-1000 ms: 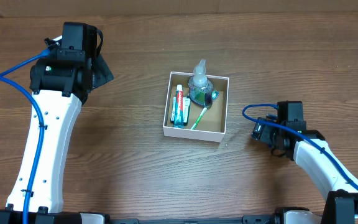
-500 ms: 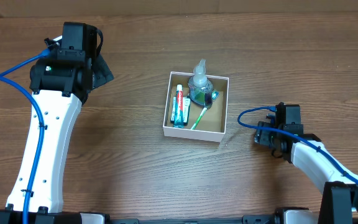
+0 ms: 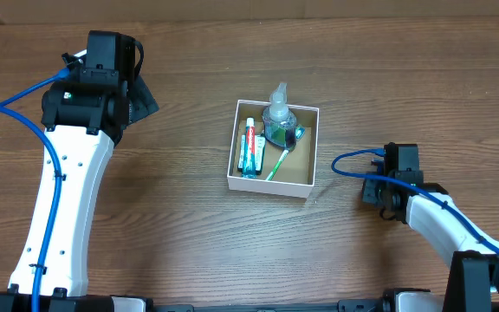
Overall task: Pack container
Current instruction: 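Lower right gripper and grasp the blue razor handle, then carry the razor left and lower it into the box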
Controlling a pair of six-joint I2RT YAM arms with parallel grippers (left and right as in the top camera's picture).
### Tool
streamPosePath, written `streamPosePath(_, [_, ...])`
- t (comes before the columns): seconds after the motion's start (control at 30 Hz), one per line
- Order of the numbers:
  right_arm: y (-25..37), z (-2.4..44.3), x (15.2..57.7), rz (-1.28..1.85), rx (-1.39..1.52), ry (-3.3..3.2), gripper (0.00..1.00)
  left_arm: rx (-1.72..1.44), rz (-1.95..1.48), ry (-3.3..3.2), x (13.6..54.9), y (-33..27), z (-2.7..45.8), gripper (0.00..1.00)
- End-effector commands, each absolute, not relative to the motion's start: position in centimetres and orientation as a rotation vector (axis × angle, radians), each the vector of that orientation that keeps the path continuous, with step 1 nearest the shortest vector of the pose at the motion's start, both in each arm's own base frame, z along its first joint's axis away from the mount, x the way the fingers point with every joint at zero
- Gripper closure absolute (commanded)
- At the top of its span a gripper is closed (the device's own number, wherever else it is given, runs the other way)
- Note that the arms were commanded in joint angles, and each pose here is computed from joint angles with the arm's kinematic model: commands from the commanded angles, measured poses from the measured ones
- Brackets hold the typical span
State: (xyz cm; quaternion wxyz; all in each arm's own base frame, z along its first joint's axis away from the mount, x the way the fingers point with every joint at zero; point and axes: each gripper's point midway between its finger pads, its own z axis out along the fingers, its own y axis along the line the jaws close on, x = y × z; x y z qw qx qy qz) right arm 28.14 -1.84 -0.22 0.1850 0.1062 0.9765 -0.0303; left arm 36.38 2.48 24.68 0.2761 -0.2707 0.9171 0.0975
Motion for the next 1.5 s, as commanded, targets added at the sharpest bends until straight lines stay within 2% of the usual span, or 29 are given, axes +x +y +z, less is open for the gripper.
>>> streamPosePath(0.0, [-0.8, -0.9, 27.4, -0.003, 0.300, 2.817, 0.72, -0.702, 0.262, 2.457, 36.5, 2.5, 25.2, 0.00])
streamPosePath(0.13, [0.0, -0.1, 27.9, 0.068, 0.291, 2.828, 0.83, -0.702, 0.262, 2.456, 36.5, 2.5, 25.2, 0.00])
streamPosePath(0.37, [0.1, 0.4, 28.2, 0.073, 0.295, 2.828, 0.93, -0.702, 0.262, 2.457, 36.5, 2.5, 25.2, 0.00])
streamPosePath(0.63, [0.1, 1.0, 28.4, 0.072, 0.295, 2.825, 0.96, -0.702, 0.262, 2.457, 36.5, 2.5, 25.2, 0.00])
streamPosePath(1.1, [0.9, 13.2, 31.8, 0.109, 0.291, 2.695, 0.96, -0.702, 0.262, 2.457, 36.5, 2.5, 25.2, 0.00])
streamPosePath(1.27, [2.9, 16.8, 31.2, 0.130, 0.203, 2.694, 0.96, -0.702, 0.262, 2.457, 36.5, 2.5, 25.2, 0.00])
streamPosePath(1.47, [6.8, 18.4, 29.8, 0.195, 0.079, 2.706, 0.95, -0.702, 0.262, 2.457, 36.5, 2.5, 25.2, 0.00])
